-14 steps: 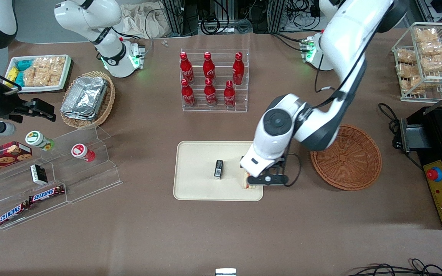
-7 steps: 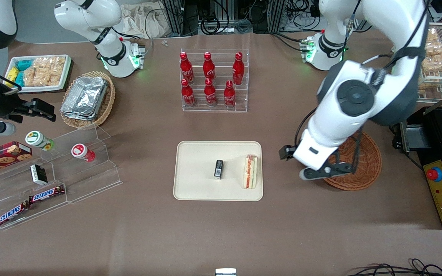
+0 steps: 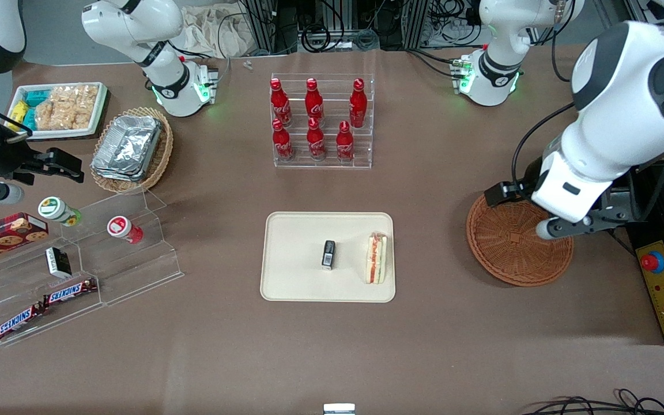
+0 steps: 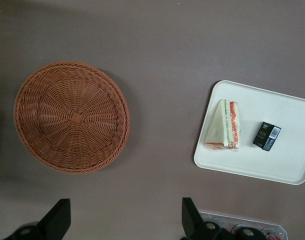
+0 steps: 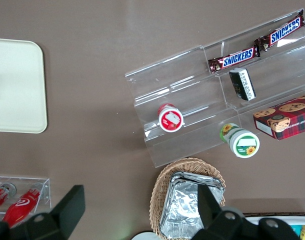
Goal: Place sandwich from basket to tray
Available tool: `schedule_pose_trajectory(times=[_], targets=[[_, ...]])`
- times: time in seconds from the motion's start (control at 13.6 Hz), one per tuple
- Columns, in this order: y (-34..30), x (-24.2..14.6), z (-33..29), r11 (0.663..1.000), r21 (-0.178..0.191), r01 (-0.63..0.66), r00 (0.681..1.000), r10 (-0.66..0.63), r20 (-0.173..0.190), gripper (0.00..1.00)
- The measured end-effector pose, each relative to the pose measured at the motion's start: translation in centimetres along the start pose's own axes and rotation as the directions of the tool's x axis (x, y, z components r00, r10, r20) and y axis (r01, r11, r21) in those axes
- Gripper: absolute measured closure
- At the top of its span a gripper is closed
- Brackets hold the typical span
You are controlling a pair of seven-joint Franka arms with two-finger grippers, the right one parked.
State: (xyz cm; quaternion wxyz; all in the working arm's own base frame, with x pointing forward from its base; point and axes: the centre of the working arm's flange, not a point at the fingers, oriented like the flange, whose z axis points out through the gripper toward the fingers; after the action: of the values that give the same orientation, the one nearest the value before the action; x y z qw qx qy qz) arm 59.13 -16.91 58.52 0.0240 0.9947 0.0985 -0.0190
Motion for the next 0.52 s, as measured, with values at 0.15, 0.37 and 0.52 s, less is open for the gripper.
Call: schedule_pose_trajectory(times=[0.15, 0.37, 0.52], targets=[[-1.1, -0.9, -1.4, 1.0, -0.003, -0.002, 1.0, 0.002, -0.003, 0.0], [-4.0, -1.6, -3.6, 0.999, 0.006, -0.046, 0.999, 0.046, 0.002, 0.0], [-7.5, -1.4, -5.0, 0.996, 0.003, -0.095, 0.995, 0.095, 0.007, 0.0]])
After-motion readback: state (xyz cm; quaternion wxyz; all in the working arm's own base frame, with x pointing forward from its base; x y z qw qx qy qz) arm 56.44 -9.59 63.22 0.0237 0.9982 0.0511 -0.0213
